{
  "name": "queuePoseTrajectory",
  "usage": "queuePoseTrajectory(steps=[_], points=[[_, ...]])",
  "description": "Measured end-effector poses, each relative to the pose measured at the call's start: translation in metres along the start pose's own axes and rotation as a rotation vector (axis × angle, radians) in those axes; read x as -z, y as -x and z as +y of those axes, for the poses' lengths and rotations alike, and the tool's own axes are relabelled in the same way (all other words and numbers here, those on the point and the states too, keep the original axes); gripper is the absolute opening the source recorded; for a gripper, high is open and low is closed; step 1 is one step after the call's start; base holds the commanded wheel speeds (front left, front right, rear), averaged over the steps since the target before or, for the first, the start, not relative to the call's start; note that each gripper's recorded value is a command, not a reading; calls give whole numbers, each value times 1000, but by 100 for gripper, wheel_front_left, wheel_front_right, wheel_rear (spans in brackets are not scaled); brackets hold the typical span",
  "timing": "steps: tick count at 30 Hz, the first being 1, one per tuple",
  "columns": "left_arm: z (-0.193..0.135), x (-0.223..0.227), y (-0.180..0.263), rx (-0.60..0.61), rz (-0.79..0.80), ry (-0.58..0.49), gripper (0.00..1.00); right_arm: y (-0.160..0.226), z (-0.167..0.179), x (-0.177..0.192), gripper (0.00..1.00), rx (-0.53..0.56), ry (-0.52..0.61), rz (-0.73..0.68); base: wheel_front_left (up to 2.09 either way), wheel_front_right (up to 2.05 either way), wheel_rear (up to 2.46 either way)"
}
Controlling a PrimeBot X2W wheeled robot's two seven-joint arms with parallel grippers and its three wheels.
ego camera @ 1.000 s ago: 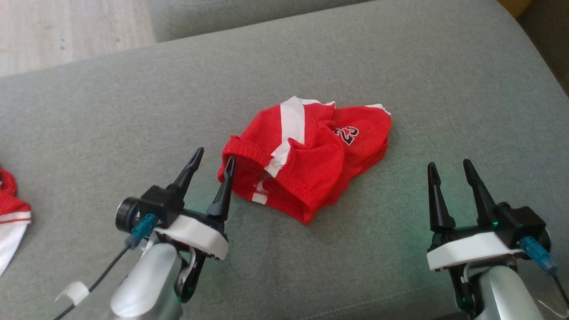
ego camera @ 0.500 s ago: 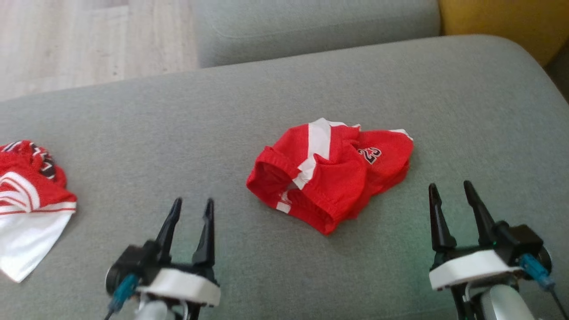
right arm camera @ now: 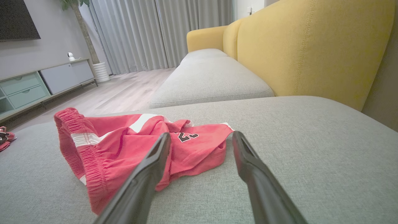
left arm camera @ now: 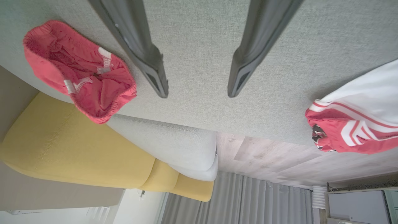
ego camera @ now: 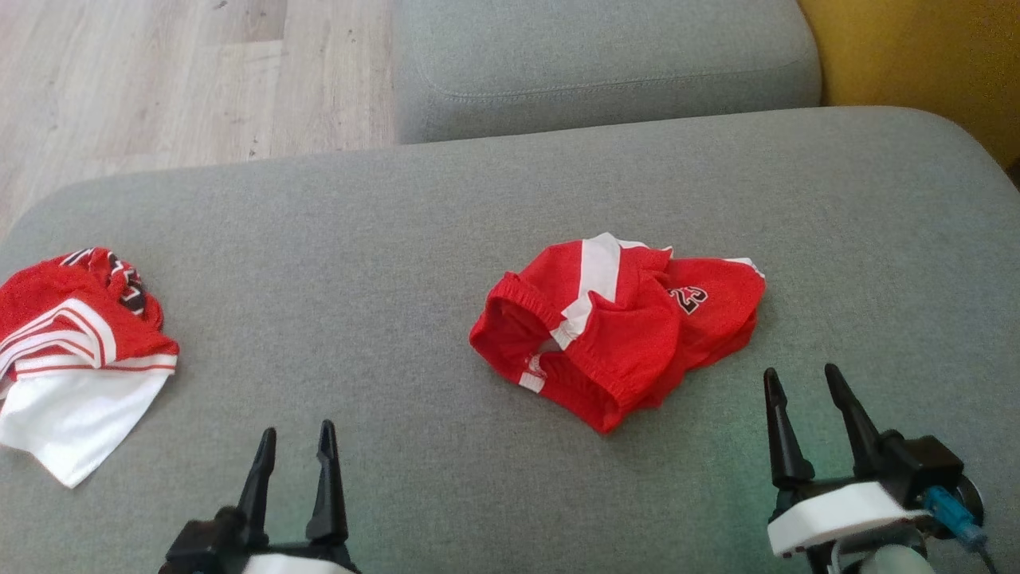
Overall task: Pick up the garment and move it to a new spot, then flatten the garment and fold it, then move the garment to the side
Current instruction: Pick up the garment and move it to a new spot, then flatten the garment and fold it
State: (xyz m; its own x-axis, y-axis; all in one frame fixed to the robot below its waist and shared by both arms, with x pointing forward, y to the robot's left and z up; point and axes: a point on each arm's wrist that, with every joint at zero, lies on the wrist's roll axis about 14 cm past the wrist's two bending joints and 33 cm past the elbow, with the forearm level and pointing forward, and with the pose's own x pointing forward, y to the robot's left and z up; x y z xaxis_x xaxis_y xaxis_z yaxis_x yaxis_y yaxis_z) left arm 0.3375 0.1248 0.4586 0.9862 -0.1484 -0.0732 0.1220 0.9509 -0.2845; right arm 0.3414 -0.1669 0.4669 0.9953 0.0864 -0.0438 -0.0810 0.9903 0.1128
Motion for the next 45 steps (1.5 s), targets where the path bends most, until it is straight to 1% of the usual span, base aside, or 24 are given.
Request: queuePoseTrajectory(steps=[13, 27, 29, 31, 33, 37, 40, 43, 45], points=[[13, 9, 8, -36, 26, -19, 100, 0, 6, 4, 100, -17, -1, 14, 0, 0, 0], [12, 12, 7, -30, 38, -16, 100, 1, 5, 8, 100, -13, -2, 27, 0, 0, 0], [7, 12, 6, -16, 37, -14, 100, 0, 5, 9, 100, -14, -1, 30, 0, 0, 0], [-6, 11, 4, 30, 32, -4, 100, 0, 5, 10, 100, -16, 1, 34, 0, 0, 0], [-28, 12, 1, 99, 38, 11, 100, -1, 5, 12, 100, -17, 1, 38, 0, 0, 0], [-83, 15, -8, 276, 66, 33, 100, -3, 4, 15, 100, -15, 8, 49, 0, 0, 0], [-119, 14, -18, 384, 92, 67, 100, -5, 2, 18, 100, -9, 10, 59, 0, 0, 0], [-149, 15, -29, 462, 141, 115, 100, -13, -3, 10, 100, 3, 19, 39, 0, 0, 0], [-162, 21, -36, 487, 185, 116, 100, -18, -9, 3, 100, 20, 24, 19, 0, 0, 0]])
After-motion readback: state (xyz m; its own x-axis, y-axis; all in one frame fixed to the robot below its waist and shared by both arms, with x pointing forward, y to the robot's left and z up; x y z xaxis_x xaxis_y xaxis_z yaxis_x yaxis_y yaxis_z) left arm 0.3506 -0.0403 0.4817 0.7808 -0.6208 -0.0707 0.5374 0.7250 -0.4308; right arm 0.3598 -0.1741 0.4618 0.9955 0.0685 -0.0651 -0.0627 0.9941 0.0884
